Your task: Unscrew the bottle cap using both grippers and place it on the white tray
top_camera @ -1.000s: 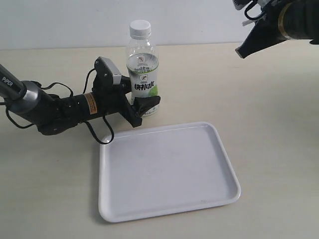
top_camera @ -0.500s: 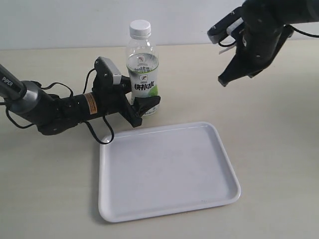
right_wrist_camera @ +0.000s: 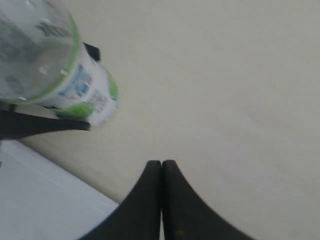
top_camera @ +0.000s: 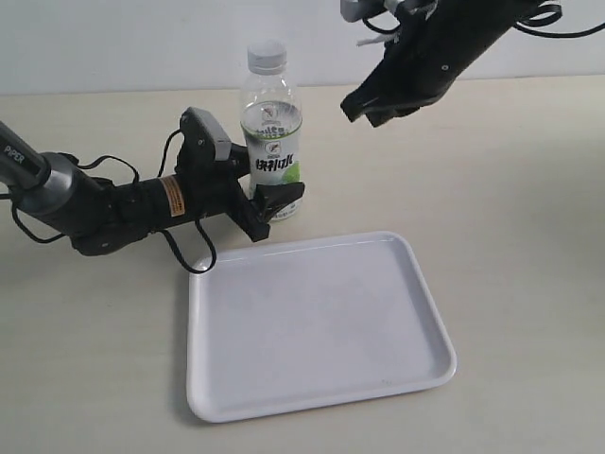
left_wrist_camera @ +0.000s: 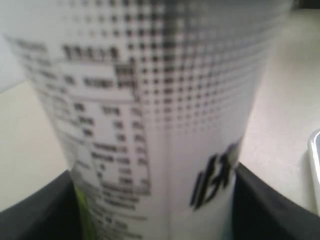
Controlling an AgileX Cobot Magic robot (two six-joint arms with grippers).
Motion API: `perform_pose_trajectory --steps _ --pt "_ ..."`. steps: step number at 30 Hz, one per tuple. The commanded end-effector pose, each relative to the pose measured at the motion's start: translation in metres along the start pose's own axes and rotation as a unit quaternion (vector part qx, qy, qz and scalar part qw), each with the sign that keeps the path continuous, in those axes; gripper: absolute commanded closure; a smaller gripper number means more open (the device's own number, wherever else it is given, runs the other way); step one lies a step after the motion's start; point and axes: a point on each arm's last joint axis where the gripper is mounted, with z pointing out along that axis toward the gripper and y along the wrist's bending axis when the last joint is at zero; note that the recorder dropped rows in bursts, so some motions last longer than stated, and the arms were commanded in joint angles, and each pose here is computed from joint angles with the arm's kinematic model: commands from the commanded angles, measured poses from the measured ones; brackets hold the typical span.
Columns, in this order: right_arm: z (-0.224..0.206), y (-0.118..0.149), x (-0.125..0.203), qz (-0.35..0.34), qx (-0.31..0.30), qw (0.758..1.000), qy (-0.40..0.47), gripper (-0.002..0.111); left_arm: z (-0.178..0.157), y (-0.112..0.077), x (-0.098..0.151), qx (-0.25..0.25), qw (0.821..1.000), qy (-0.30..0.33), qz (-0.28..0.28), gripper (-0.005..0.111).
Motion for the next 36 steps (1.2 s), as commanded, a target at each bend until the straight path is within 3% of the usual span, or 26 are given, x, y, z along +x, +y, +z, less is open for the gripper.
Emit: perform_pose_trajectory --steps 1,9,15,25,27,32,36 --pt "-0.026 0.009 -0.011 -0.004 -0.016 0.998 -0.060 0.108 0.002 0.000 -0.005 0.002 1.000 -0.004 0.007 0.107" --pt "-0.049 0.008 0.002 0.029 0.044 0.983 -0.173 0.108 0.002 0.000 -0.005 0.003 1.000 -0.004 0.007 0.107" --pt "-0.054 0.014 0.003 0.054 0.020 0.981 -0.185 0.105 0.002 -0.001 -0.005 0.008 1.000 -0.002 0.010 0.107" --pt "-0.066 0.020 -0.003 0.046 -0.006 0.982 -0.184 0.060 0.003 -0.001 -0.005 0.010 1.000 -0.003 0.012 0.107" --pt "-0.068 0.021 -0.005 0.053 -0.016 0.981 -0.186 0.055 0.003 -0.001 -0.005 0.010 1.000 -0.003 0.012 0.107" --pt "-0.069 0.023 -0.006 0.074 -0.031 0.979 -0.189 0.055 0.003 -0.001 -0.005 0.010 1.000 -0.003 0.012 0.107" --pt "-0.069 0.025 -0.006 0.091 -0.043 0.977 -0.186 0.065 0.003 -0.002 -0.005 0.012 1.000 -0.002 0.013 0.107"
